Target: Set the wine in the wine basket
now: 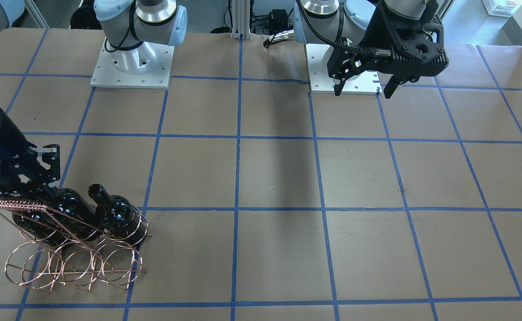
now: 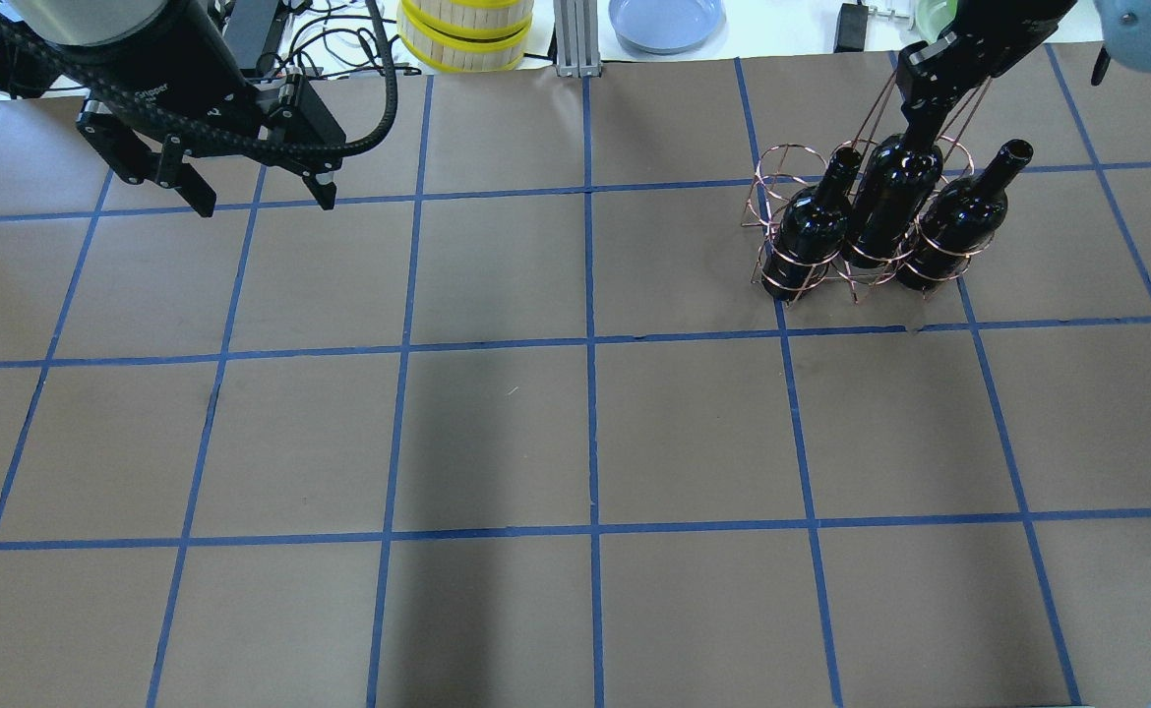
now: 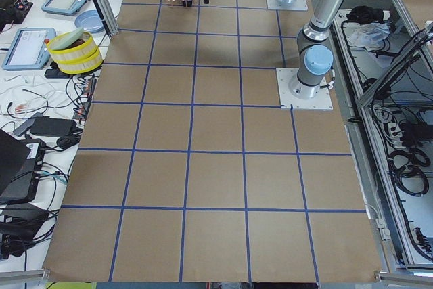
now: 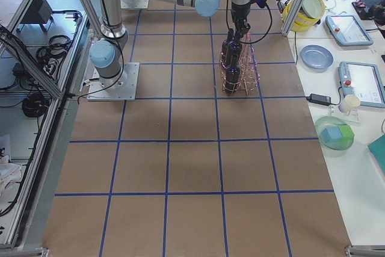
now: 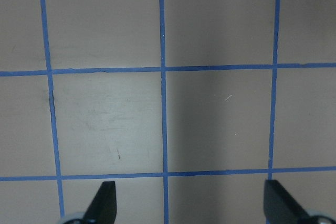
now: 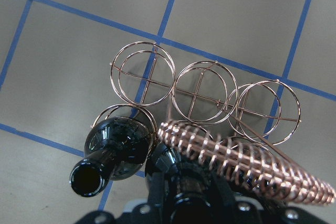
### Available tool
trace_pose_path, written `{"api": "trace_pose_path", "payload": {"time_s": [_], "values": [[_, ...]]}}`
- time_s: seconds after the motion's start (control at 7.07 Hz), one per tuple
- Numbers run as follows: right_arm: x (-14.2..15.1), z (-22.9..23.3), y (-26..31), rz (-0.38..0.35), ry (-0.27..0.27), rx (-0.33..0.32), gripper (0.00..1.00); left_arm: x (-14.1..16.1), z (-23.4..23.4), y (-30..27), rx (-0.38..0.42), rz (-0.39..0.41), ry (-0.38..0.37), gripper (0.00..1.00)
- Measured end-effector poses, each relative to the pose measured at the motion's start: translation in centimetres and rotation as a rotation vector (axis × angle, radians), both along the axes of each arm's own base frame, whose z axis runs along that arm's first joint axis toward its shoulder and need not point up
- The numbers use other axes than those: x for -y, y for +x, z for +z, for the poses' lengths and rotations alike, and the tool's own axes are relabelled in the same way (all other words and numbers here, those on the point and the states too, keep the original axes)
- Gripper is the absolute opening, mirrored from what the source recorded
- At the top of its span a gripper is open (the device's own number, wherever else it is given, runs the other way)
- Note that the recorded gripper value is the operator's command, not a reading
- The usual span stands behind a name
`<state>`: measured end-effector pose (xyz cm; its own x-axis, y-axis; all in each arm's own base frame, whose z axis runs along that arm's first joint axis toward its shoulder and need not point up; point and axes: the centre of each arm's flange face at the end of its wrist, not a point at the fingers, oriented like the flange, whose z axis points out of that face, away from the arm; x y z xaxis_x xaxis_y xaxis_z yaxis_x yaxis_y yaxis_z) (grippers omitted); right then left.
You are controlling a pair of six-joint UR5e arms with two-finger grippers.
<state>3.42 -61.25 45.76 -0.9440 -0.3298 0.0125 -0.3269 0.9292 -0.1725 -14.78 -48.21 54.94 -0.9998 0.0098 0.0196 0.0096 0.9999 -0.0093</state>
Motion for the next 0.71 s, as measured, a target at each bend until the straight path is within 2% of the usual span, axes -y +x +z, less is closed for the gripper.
{"api": "trace_pose_path", "payload": {"time_s": [0.42, 0.71], "values": [[0.2, -2.9, 0.0, 0.004, 0.001, 0.001, 0.00, -0.3, -1.8, 0.1, 0.001, 0.004, 0.032, 1.00], [0.0, -4.0, 0.0, 0.018, 0.002, -0.001, 0.08, -0.2, -2.0, 0.1, 0.003, 0.006, 0.025, 1.00]]}}
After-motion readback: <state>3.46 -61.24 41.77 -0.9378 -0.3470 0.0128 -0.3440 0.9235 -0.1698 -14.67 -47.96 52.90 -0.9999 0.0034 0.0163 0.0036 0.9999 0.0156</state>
